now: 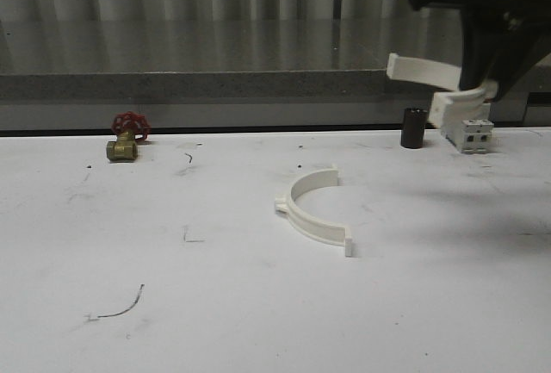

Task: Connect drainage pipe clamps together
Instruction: 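Grasp the clamp half's tab and lift it toward the placed half, then lower the clamp half against the placed half, closing the ring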

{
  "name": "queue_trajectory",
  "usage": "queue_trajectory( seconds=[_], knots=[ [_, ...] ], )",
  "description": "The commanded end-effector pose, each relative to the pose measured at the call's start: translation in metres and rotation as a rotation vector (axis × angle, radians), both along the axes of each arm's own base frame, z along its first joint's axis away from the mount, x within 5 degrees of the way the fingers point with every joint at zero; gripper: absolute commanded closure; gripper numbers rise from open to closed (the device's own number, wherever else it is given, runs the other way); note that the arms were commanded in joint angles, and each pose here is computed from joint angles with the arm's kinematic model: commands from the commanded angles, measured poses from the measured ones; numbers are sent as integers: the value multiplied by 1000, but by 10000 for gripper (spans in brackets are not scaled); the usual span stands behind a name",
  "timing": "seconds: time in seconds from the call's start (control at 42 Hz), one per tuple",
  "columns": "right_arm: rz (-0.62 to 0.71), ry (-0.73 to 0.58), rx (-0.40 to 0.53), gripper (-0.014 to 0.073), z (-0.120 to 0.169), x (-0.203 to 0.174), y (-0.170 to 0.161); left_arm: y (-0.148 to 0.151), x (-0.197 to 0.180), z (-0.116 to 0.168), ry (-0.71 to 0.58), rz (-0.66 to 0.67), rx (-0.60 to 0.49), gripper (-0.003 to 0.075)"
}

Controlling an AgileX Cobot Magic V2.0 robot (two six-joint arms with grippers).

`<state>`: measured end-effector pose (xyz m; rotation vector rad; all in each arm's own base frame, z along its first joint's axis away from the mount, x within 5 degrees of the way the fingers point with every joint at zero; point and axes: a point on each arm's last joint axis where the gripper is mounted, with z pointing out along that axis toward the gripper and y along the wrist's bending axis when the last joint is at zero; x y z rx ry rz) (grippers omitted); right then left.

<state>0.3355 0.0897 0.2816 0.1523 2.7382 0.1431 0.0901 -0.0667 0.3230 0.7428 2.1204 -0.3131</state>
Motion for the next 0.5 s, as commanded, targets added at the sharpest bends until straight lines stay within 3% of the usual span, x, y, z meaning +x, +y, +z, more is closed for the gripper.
queue_trajectory(
  seconds=[0.0, 0.262, 0.477],
  knots=[
    [-36, -84, 34, 393, 3, 14, 7, -3, 3, 13, -71, -3, -62, 407],
    [-20, -35, 40, 393, -44, 34, 30, -3, 3, 13, -71, -3, -62, 407],
    [-17, -23, 39, 393, -63, 42, 34, -3, 3, 13, -71, -3, -62, 407]
  ],
)
